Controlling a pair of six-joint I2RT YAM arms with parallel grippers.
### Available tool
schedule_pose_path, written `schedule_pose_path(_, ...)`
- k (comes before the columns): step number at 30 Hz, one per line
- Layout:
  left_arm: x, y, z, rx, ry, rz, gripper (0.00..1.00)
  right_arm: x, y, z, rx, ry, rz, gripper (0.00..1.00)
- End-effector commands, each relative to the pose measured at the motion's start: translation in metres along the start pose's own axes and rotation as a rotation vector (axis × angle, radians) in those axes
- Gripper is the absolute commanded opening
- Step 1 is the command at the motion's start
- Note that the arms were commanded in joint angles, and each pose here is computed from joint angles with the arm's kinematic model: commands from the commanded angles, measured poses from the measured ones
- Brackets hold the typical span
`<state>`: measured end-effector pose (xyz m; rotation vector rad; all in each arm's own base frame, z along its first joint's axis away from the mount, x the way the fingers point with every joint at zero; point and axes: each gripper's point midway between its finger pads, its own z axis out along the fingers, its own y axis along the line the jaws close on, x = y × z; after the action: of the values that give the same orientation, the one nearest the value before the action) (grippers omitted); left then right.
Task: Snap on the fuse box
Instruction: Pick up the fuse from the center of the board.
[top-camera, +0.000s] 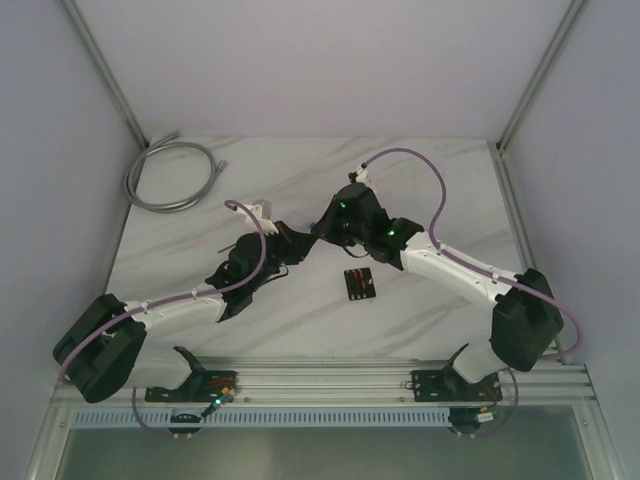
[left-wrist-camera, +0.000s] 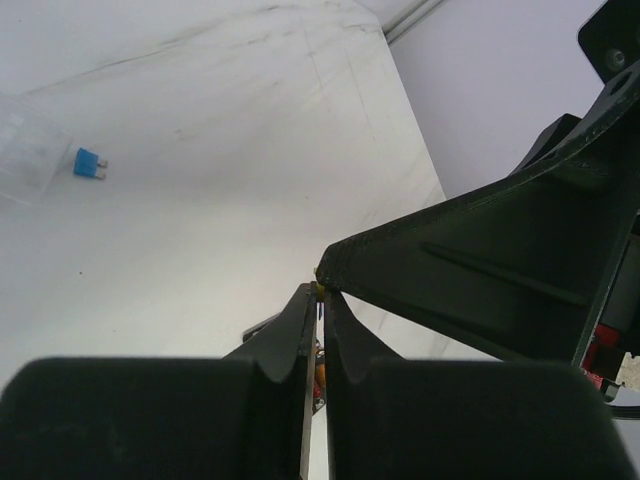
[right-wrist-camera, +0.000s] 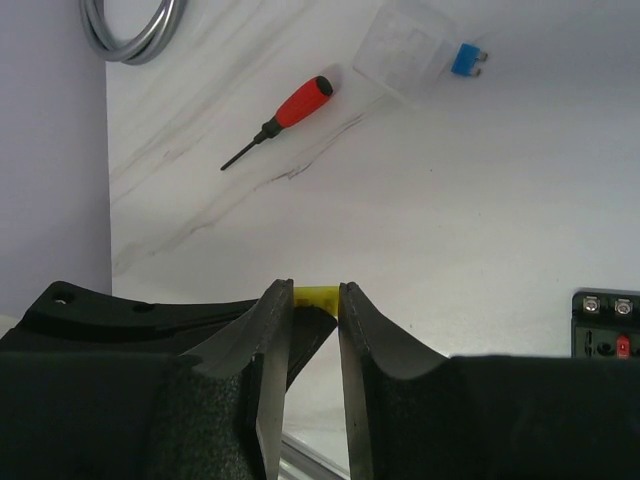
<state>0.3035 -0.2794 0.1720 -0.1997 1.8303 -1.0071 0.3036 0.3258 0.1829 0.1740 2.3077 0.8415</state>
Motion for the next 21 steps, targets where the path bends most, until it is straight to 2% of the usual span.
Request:
schedule_pose_path(1,-0.013,-0.015,0.005,0.046,-0.041,0.012,0.07,0.002,0.01,-0.009,-0.044,-0.006,0.021,0.29)
schedule_pose_path(4,-0.014,-0.016,0.003,0.049,-0.04,0.016,0.0,0.001,0.01,-0.012,-0.049,-0.014,0.024,0.33)
schedule_pose_path(11,-0.019,-0.014,-0.009,0.047,-0.037,0.116,0.0,-0.016,0.018,-0.031,-0.101,-0.065,-0.083,0.42)
schedule_pose_path(17,-0.029,-0.03,-0.027,0.152,-0.011,0.256,0.0,-0.036,0.028,-0.063,-0.251,-0.101,-0.363,0.45)
schedule_pose_path(21,-0.033,-0.048,-0.042,0.245,0.01,0.35,0.0,-0.047,0.033,-0.096,-0.379,-0.171,-0.564,0.47)
